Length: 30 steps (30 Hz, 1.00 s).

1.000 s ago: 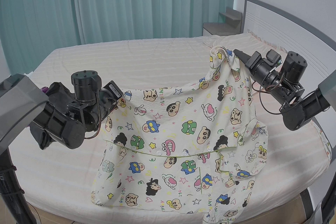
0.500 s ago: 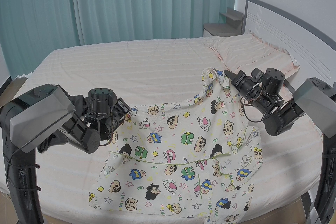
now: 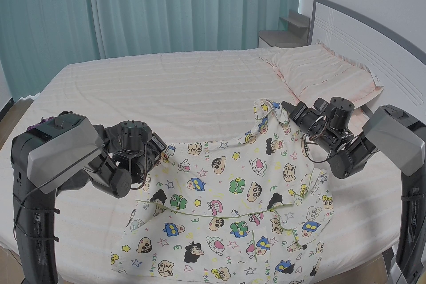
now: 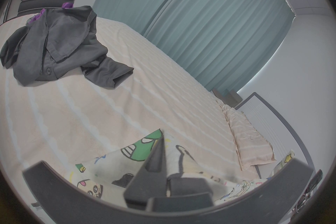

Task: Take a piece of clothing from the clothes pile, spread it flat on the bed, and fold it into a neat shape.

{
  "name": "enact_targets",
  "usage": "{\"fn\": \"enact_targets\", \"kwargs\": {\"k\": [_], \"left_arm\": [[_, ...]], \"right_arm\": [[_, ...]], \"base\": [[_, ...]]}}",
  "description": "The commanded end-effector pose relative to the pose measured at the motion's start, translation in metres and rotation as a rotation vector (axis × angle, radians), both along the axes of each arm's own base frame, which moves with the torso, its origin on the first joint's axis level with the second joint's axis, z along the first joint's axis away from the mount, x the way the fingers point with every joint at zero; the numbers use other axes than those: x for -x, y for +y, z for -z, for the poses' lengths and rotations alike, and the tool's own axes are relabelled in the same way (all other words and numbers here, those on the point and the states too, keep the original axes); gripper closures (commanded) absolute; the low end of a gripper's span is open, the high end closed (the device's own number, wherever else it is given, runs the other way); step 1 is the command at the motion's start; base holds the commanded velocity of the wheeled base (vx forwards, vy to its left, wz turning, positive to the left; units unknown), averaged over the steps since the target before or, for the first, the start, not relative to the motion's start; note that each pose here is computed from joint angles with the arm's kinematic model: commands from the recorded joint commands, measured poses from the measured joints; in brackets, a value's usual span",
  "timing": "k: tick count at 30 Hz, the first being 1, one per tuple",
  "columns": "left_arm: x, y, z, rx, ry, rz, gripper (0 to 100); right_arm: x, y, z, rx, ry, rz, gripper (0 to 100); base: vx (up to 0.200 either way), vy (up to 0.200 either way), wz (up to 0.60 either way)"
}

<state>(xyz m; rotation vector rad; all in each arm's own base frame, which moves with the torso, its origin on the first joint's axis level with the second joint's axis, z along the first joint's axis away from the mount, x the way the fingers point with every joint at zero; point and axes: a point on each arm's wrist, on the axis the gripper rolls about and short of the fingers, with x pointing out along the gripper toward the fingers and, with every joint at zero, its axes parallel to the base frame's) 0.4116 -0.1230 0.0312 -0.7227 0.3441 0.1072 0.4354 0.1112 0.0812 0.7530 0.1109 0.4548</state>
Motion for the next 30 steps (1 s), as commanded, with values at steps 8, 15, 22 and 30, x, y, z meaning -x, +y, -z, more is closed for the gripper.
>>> {"fn": "enact_targets", "kwargs": {"k": [8,15,22,30], "left_arm": [[-0.014,0.000,0.031,-0.014,0.045,-0.012,0],[-0.034,0.017,0.041,-0.016,0.027,-0.083,0],[-0.045,0.051,0.035,-0.012,0.020,-0.161,0],[-0.044,0.092,0.026,-0.020,0.114,-0.219,0]], "right_arm": [[-0.014,0.004,0.035,0.016,0.070,0.003,0],[-0.044,0.007,0.051,0.016,0.097,0.110,0],[-0.063,-0.014,0.048,-0.024,0.100,0.290,0],[-0.014,-0.068,0.048,0.044,0.261,0.327,0]], "base": [[0.000,0.000,0.00],[0.000,0.000,0.00],[0.000,0.000,0.00],[0.000,0.000,0.00]]}}
